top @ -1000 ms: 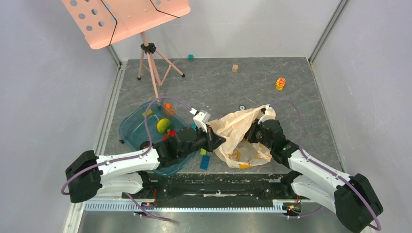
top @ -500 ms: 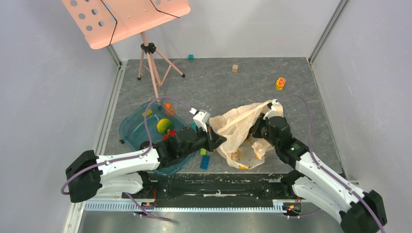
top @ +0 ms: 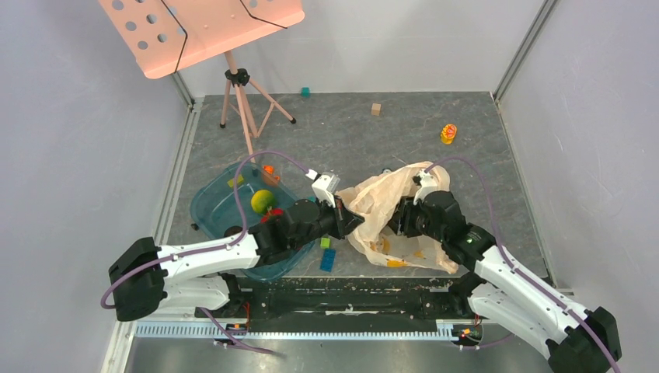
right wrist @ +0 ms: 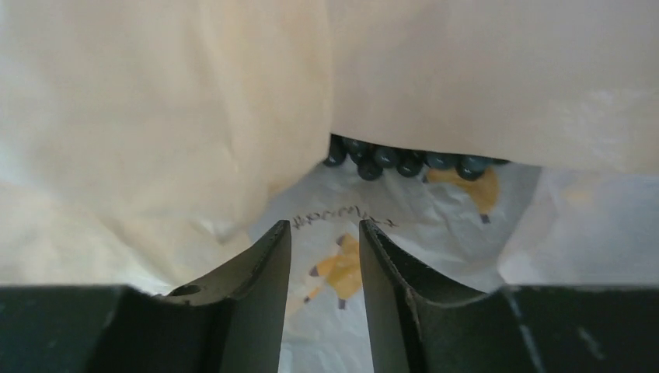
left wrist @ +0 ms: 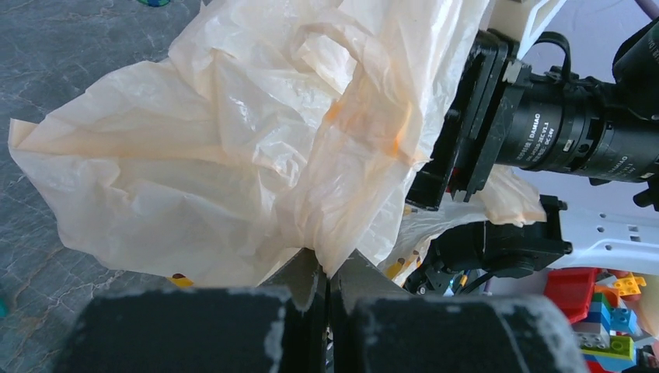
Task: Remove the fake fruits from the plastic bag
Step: Adjust the plastic bag at the center of the board.
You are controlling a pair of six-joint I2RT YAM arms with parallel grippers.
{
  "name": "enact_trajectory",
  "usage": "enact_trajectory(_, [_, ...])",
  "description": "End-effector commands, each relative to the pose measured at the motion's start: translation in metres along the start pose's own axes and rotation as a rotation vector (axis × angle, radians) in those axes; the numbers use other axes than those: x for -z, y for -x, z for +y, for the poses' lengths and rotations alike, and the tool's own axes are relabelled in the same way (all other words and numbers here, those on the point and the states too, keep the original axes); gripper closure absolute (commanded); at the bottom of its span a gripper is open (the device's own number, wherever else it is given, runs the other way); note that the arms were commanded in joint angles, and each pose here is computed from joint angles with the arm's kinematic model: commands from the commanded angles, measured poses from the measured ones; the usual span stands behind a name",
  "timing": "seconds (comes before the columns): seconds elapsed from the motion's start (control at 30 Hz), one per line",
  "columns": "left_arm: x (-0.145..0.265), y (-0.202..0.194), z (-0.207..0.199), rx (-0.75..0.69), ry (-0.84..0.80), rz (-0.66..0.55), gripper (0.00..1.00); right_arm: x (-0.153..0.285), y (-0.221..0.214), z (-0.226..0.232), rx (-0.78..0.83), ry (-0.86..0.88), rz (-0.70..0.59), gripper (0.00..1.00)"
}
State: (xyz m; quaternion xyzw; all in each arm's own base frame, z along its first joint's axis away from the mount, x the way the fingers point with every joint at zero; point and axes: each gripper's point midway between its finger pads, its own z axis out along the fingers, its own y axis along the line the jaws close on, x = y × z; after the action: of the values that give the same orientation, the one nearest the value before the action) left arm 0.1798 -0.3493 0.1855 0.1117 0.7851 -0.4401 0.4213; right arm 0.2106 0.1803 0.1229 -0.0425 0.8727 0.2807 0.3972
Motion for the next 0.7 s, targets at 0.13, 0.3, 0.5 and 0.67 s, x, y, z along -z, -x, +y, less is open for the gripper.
enact_trajectory(0.13, [0.002,0.020,-0.006,0.023,0.015,-0.066,0.98,0.020,-0.016,0.013,0.178,0.110,0.100,0.58])
enact_trajectory(0.3, [0.001,0.017,-0.004,0.027,0.019,-0.058,0.98,0.047,0.015,0.057,0.247,0.299,0.014,0.58])
enact_trajectory(0.5, [0.001,0.015,-0.002,0.032,0.026,-0.054,0.98,0.079,0.045,0.095,0.300,0.439,-0.057,0.49])
enact_trajectory(0.67, [0.002,0.015,0.000,0.039,0.033,-0.060,0.98,0.086,0.049,0.100,0.272,0.450,-0.061,0.57])
